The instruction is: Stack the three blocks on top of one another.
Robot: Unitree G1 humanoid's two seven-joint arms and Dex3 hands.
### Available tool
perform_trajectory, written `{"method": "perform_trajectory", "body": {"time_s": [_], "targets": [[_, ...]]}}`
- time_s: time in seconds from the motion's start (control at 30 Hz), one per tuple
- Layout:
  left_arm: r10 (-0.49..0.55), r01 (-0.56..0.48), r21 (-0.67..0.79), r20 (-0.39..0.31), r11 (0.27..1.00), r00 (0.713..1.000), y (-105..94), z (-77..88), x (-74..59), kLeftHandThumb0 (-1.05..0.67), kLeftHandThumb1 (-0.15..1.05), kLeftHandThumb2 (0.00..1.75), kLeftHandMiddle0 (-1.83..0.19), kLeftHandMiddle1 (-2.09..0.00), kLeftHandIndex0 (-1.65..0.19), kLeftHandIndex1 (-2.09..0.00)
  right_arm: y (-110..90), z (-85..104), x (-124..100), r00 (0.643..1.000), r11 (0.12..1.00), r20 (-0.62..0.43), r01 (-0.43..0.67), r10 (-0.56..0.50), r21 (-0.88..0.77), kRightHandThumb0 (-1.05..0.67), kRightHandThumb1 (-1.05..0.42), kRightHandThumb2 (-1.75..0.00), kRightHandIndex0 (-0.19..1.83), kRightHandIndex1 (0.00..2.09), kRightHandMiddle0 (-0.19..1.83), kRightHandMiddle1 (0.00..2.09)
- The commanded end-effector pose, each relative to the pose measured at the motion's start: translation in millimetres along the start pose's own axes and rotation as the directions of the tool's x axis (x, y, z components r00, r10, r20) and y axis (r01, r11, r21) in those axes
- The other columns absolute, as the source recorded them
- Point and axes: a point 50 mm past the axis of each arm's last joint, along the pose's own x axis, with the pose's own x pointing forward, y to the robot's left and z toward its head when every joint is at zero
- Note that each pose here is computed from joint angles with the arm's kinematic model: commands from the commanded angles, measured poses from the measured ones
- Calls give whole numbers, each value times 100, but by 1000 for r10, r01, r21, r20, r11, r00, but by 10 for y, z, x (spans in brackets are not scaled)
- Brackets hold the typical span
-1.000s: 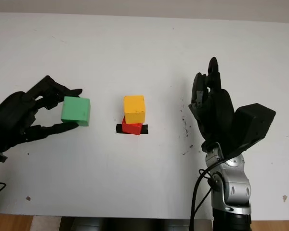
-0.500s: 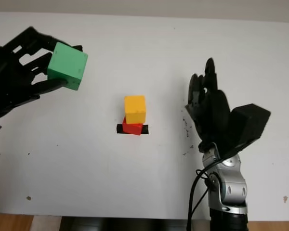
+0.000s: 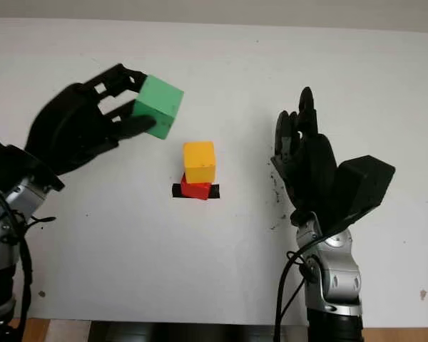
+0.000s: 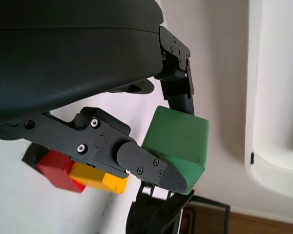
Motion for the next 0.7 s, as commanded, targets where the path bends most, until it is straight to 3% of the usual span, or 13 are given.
{"method": "perform_trajectory", "body": {"time_s": [0.0, 0.33, 0.67], "targets": [[-8, 8, -1, 3, 1000, 1000, -41, -30, 11, -44, 102, 6, -31, -4, -34, -150, -32, -20, -32, 1000, 1000, 3, 5, -5, -6, -58, -105, -62, -19, 0, -19, 0], [-18, 18, -50, 2, 999, 1000, -165, -121, 35, -47, 100, 5, -33, -6, -36, -156, -30, -45, -10, 1000, 1000, 3, -11, 11, -1, -59, -105, -64, -19, 0, -19, 0], [45, -46, 17, 48, 999, 998, -293, -286, 26, -49, 101, 6, -35, -7, -34, -154, -52, -52, -23, 1000, 1000, 4, -1, 1, 1, -60, -105, -61, -19, 0, -19, 1]]}}
